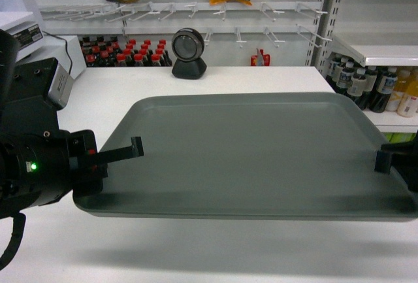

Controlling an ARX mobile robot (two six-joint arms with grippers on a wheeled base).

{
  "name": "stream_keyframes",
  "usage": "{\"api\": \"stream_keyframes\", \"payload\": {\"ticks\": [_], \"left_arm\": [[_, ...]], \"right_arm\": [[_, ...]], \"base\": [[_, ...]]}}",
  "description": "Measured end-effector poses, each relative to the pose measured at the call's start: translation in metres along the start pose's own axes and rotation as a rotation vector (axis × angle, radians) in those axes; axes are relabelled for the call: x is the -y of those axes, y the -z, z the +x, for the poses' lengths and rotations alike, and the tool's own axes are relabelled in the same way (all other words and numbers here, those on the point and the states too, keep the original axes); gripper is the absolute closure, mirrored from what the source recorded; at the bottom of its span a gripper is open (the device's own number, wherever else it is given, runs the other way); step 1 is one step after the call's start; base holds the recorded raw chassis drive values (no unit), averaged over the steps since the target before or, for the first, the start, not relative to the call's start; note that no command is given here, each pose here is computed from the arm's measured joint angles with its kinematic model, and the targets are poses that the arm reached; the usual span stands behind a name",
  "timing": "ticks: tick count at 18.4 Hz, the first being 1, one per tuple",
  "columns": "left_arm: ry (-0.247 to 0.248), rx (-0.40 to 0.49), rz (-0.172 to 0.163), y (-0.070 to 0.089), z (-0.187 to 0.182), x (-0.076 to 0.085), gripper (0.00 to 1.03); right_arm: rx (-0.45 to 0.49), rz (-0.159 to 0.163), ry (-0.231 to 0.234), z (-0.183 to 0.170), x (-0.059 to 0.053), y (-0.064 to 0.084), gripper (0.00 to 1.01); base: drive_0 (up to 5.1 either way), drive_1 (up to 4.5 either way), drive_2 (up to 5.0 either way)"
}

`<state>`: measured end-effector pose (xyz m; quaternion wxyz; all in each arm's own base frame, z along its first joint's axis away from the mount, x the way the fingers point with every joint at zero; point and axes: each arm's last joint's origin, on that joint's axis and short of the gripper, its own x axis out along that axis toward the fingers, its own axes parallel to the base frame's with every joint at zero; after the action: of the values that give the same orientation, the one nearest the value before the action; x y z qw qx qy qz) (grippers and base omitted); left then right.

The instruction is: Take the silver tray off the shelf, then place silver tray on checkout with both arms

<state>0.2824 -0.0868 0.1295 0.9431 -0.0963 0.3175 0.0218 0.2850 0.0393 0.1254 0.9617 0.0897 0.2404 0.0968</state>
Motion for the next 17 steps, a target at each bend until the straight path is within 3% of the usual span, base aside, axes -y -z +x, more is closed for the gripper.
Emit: {"api": "stream_keyframes", "payload": {"ticks": [1,2,4,6,8,12,14,17], "left_arm": [[-0.065,0.046,-0.003,0.000,0.005,0.003,1.00],[-0.086,0.057,0.003,-0.003,0.012,0.004,0.99],[-0.070,0.087,0.007,-0.021,0.040,0.003,0.99],[-0.055,0.092,0.023,-0.036,0.067,0.000,0.99],[-0.008,0.077,0.003,-0.048,0.102,-0.009,1.00],[0.010,0.049,-0.032,-0.051,0.128,-0.025,1.00],[-0.002,0.012,-0.026,-0.047,0.143,-0.024,1.00],[-0.014,-0.034,-0.010,-0.032,0.162,-0.019,1.00]], "right_arm": [[0.000,-0.009,-0.033,0.006,0.002,-0.006,0.99],[0.007,-0.007,-0.054,0.014,0.003,-0.011,0.99],[0.023,-0.012,-0.055,0.037,0.005,-0.022,0.99],[0.019,0.009,-0.057,0.066,0.007,-0.030,0.99],[-0.011,0.026,-0.074,0.107,0.010,-0.035,0.99],[-0.077,0.030,-0.095,0.155,0.012,-0.029,0.99],[-0.108,0.008,-0.085,0.171,0.014,-0.021,0.99],[-0.146,-0.051,-0.054,0.189,0.021,-0.003,0.99]], "base": [[0.0,0.00,0.0],[0.0,0.00,0.0],[0.0,0.00,0.0],[0.0,0.00,0.0],[0.0,0.00,0.0],[0.0,0.00,0.0],[0.0,0.00,0.0],[0.0,0.00,0.0]]}}
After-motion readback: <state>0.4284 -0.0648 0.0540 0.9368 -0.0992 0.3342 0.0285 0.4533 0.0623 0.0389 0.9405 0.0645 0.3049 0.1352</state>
